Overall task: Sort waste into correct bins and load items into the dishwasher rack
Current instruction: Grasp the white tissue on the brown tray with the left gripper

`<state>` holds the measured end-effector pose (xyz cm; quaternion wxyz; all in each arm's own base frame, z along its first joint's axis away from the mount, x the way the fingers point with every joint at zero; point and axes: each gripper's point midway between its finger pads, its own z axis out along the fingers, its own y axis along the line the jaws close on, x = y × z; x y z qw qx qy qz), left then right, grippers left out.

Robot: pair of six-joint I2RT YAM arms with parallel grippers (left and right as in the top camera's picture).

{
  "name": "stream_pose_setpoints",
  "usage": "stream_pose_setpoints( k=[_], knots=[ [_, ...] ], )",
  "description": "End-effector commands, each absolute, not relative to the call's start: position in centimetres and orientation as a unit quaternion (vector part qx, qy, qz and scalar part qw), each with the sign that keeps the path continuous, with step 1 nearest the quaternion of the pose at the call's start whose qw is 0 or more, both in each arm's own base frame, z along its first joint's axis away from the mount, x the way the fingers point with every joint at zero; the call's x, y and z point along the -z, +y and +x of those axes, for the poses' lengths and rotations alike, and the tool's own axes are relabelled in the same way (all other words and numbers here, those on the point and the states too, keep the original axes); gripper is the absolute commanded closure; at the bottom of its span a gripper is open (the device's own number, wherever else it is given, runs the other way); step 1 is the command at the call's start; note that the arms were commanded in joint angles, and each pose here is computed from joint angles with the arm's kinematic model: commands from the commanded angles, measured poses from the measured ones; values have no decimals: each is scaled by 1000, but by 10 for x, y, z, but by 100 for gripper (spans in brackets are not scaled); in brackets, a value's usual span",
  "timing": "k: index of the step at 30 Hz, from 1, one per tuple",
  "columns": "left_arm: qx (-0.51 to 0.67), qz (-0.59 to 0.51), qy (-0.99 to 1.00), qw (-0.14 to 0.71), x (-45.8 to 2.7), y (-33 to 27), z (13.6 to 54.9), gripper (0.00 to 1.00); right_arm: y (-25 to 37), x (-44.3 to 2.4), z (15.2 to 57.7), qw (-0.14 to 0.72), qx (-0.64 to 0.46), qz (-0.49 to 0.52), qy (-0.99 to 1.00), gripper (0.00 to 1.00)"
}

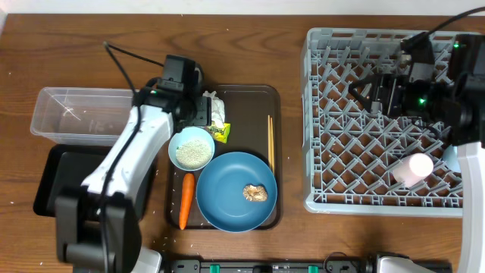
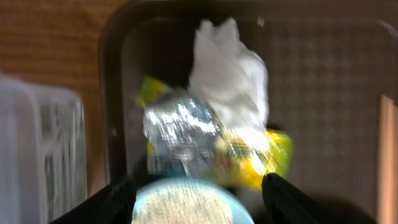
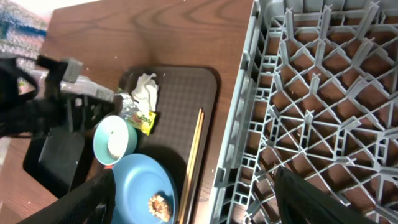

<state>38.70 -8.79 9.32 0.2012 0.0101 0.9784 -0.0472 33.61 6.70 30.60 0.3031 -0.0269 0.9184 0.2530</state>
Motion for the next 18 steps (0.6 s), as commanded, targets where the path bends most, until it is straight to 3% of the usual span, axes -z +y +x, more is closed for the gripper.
stream_pose_setpoints(
  k=[1,6,11,18],
  knots=[
    [29,8,979,203,-72,-85,401,34,76,-304,335,297,-257,-37,919,26],
    [87,32,970,223,-68,-118,415,34,78,-304,334,296,-258,-39,919,26],
    [51,70,965,246,-66,-125,422,34,78,-304,334,296,-258,-39,919,27],
    [46,77,968,235,-27,-132,433,34,77,-304,335,297,-256,-38,919,26]
  ],
)
